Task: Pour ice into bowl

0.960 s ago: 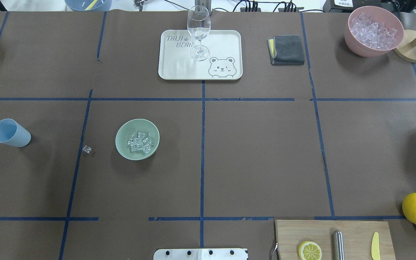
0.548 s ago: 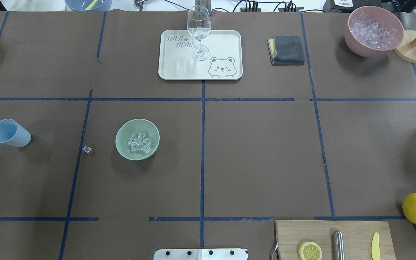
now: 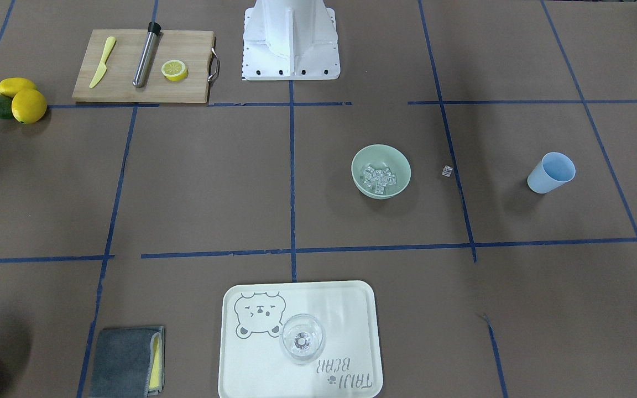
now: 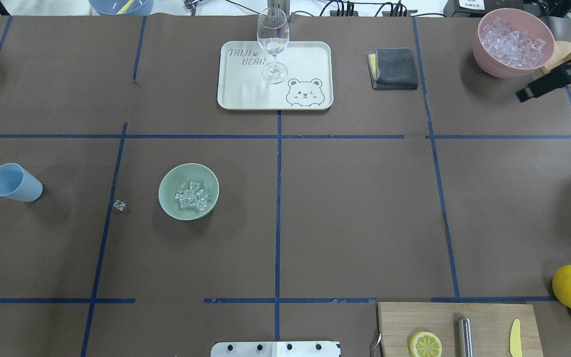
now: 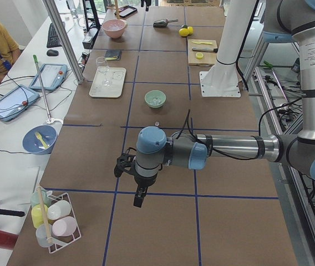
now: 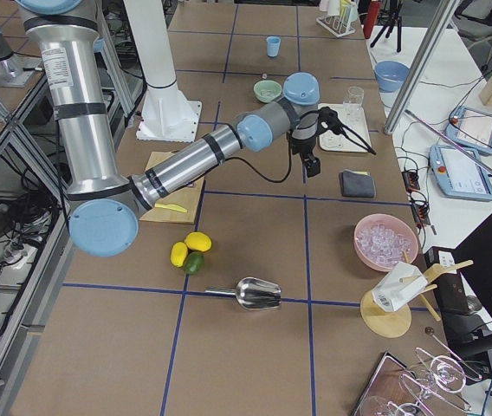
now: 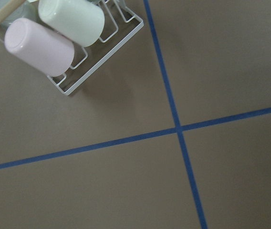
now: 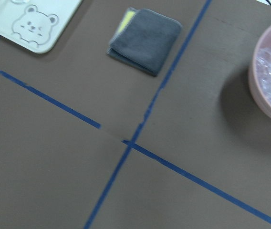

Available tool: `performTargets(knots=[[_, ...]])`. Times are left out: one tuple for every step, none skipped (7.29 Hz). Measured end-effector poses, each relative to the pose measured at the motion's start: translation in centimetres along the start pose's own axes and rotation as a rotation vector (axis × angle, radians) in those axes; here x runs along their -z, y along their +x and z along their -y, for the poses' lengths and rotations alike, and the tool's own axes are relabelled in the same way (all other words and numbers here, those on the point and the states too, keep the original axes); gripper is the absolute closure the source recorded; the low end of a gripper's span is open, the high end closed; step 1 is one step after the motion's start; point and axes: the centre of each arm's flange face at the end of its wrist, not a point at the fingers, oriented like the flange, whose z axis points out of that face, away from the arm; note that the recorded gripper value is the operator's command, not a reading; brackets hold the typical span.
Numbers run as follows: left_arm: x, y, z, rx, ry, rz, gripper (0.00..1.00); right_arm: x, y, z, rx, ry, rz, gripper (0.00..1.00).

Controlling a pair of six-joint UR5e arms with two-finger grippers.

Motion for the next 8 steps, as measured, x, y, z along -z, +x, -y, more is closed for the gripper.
performTargets(knots=[[0.0,0.3,-0.1,0.006,-0.002,-0.048,0.0,-1.6,-5.5,2.5,-0.031,0.0,0.035,0.0],[0.3,0.8,0.1,0.009,0.006,-0.081,0.0,-3.5,-11.2,4.2,-0.072,-0.001,0.054,0.0],[0.6,1.2,0.6,0.03,0.017,-0.107,0.0,-5.6,-17.2,5.2,-0.112,0.003,0.063,0.0],[1.0,1.6,1.2,0.088,0.027,-0.126,0.0,-7.6,-23.1,5.5,-0.149,0.009,0.07,0.0],[1.4,1.9,1.6,0.142,0.037,-0.134,0.0,-9.5,-29.0,5.5,-0.187,0.013,0.082,0.0],[1.5,2.0,1.7,0.163,0.045,-0.137,0.0,-11.4,-34.4,5.9,-0.23,0.016,0.088,0.0],[1.6,2.1,1.9,0.168,0.05,-0.138,0.0,-13.7,-39.0,6.9,-0.269,0.016,0.08,0.0],[1.7,2.1,2.0,0.168,0.053,-0.139,0.0,-16.1,-43.0,8.5,-0.3,0.011,0.058,0.01]])
